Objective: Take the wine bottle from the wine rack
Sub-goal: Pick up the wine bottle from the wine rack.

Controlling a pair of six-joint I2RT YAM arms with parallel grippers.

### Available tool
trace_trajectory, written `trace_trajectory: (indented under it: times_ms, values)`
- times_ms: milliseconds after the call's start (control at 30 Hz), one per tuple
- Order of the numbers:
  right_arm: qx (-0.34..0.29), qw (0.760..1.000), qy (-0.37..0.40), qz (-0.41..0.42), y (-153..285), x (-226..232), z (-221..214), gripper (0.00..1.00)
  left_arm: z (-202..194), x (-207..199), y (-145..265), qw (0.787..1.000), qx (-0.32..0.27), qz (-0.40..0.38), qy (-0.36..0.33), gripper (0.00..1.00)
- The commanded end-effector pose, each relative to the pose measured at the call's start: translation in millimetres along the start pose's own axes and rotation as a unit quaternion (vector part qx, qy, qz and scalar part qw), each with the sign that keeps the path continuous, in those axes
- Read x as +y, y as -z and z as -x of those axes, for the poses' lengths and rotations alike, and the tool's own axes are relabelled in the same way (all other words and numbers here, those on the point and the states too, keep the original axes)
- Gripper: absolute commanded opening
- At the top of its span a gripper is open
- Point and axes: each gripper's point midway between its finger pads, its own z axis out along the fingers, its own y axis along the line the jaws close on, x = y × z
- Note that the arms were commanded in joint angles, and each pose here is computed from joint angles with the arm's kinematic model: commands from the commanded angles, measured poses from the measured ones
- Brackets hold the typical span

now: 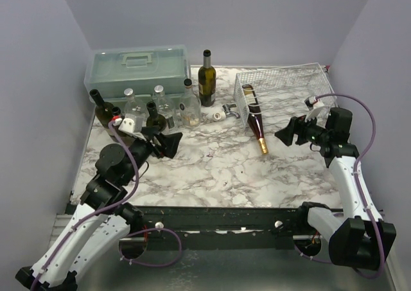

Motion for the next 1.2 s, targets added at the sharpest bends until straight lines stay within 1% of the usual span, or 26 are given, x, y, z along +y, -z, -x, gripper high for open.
trace_trajectory:
  times_ms: [0,167,400,567,700,833,933,1100,1167]
  values:
    - [-0.007,1.0,0.015,-0.008,-2.9,-7.2,-0.5,0.75,-15.7,-28.9,-5.4,0.995,0.056,-0.078,0.001,0.99]
    - [-0.012,1.0,0.021,-0.002,-5.1,-7.1,-1.6,0.75,-22.6,-46.3,-16.1,0.987,0.083,-0.134,-0.03,0.99]
    - [-0.019,0.999,0.027,0.033,-9.9,1.7,-9.4,0.75,-37.4,-59.1,-40.1,0.971,0.128,-0.187,-0.078,0.99]
    - [-0.02,0.999,0.033,0.025,-16.0,-4.1,-14.2,0.76,-50.6,-67.1,-53.0,0.958,0.148,-0.225,-0.095,0.99]
    - [0.009,0.999,0.032,0.02,-33.2,-1.9,-27.5,0.75,-62.3,-62.9,-56.3,0.957,0.162,-0.221,-0.091,0.99]
    - [0.033,0.998,0.055,0.011,-54.4,6.1,-41.8,0.76,-70.3,-59.8,-54.4,0.957,0.165,-0.22,-0.088,0.99]
    - [0.043,0.997,0.057,0.007,-65.6,9.8,-47.3,0.76,-73.1,-57.2,-51.8,0.958,0.163,-0.218,-0.094,0.99]
    - [0.05,0.996,0.065,-0.032,-76.6,2.9,-50.9,0.76,-72.1,-51.8,-50.5,0.961,0.155,-0.205,-0.103,0.99]
    - [0.037,0.997,0.055,-0.049,-81.4,0.9,-44.9,0.76,-73.4,-50.7,-50.9,0.961,0.157,-0.203,-0.103,0.99]
